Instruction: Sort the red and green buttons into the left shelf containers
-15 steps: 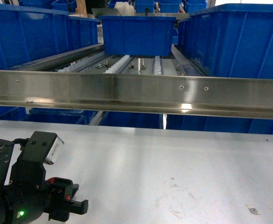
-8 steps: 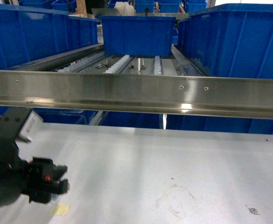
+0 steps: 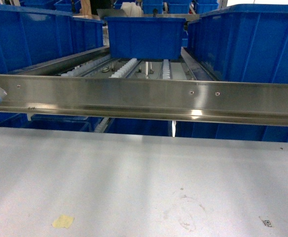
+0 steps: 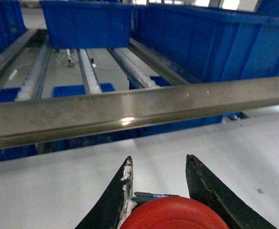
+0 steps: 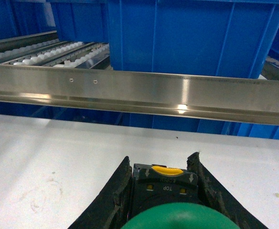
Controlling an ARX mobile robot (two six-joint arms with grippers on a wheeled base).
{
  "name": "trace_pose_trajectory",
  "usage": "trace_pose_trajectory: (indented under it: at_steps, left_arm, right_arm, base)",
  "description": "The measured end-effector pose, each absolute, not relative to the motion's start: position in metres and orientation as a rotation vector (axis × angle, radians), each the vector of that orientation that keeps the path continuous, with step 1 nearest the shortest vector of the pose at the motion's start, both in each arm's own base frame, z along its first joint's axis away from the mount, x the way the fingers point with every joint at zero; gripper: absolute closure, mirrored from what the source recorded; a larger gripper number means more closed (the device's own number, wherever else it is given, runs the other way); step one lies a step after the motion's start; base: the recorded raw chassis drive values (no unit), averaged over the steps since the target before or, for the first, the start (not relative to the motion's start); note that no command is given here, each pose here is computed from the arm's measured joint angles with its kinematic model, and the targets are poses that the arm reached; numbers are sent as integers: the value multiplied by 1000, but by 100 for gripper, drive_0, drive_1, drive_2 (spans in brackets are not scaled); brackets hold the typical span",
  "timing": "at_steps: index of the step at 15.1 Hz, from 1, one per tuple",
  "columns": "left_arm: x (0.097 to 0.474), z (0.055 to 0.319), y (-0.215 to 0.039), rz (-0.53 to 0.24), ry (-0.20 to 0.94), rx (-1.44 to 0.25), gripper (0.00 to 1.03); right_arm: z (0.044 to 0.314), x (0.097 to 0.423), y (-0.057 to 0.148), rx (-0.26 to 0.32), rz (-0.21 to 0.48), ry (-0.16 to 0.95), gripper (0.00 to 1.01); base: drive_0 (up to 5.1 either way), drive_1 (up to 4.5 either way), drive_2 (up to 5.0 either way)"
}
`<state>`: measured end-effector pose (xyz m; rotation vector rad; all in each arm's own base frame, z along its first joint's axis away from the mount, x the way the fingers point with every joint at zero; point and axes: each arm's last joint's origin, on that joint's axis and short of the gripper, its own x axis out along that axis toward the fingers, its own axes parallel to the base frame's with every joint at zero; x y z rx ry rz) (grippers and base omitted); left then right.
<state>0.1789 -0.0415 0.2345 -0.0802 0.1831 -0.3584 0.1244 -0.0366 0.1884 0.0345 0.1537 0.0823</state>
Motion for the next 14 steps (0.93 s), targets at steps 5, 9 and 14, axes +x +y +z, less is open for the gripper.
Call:
trace_pose_trajectory:
  at_steps: [5,9,14]
  left_arm:
    - [175,238,-35,-220,80,-99,74]
    - [174,239,-35,-224,73,-99,74]
    - [174,239,-35,-223,73,-99,74]
  right_arm:
    - [188,124,-37,34,82,154,72]
    - [188,124,-37,34,81,154,72]
    - [188,124,-37,34,81,154,72]
  base:
    - [-97,52,52]
    - [-465,275,275]
    - [-483,191,306]
